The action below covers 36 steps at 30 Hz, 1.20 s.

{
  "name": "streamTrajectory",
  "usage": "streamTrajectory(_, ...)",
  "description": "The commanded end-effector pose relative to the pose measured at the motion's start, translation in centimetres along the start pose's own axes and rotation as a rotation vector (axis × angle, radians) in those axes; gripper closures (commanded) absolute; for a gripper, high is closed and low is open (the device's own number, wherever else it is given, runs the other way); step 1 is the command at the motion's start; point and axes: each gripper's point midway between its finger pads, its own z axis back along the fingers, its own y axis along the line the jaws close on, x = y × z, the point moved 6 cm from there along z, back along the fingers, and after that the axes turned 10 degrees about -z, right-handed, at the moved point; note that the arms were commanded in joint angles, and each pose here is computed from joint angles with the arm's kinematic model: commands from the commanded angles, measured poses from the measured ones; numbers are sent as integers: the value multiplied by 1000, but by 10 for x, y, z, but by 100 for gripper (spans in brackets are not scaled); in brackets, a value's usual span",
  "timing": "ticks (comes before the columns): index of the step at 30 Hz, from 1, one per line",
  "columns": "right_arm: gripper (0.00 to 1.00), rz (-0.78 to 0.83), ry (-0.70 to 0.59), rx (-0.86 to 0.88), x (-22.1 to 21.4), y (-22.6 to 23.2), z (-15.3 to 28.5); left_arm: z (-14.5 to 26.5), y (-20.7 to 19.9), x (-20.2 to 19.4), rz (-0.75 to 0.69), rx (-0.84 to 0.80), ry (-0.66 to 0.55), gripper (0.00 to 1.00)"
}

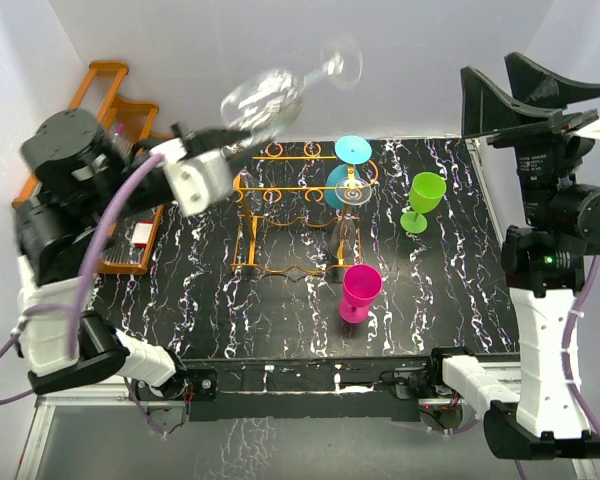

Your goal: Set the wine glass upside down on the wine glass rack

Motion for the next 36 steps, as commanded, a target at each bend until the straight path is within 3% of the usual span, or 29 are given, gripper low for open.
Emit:
streamTrajectory(1,0,-174,0,142,-5,18,-16,-33,76,8,-249,410,-51,100)
streamTrajectory(7,1,-440,113,257,-48,9,-27,-62,87,-8,-606,704,-86,100)
streamTrajectory(10,1,-544,133,332,-58,10,-32,-64,68,-9,-893,851,-123,100)
streamTrajectory(12,2,-577,130,361,-61,10,-33,-70,51,-10,-993,865,-136,100)
streamTrajectory(18,2,-627,163,379,-71,13,-33,-66,25,-9,-1117,973,-114,100)
streamTrajectory(21,3,-655,159,420,-76,22,-32,-71,8,-15,-1176,951,-139,100)
streamTrajectory(32,19,-679,117,624,-72,63,-33,-79,3,-27,-1132,1014,-134,100)
streamTrajectory(36,16,-643,88,655,-70,74,-41,-85,-10,-35,-1150,963,-137,100)
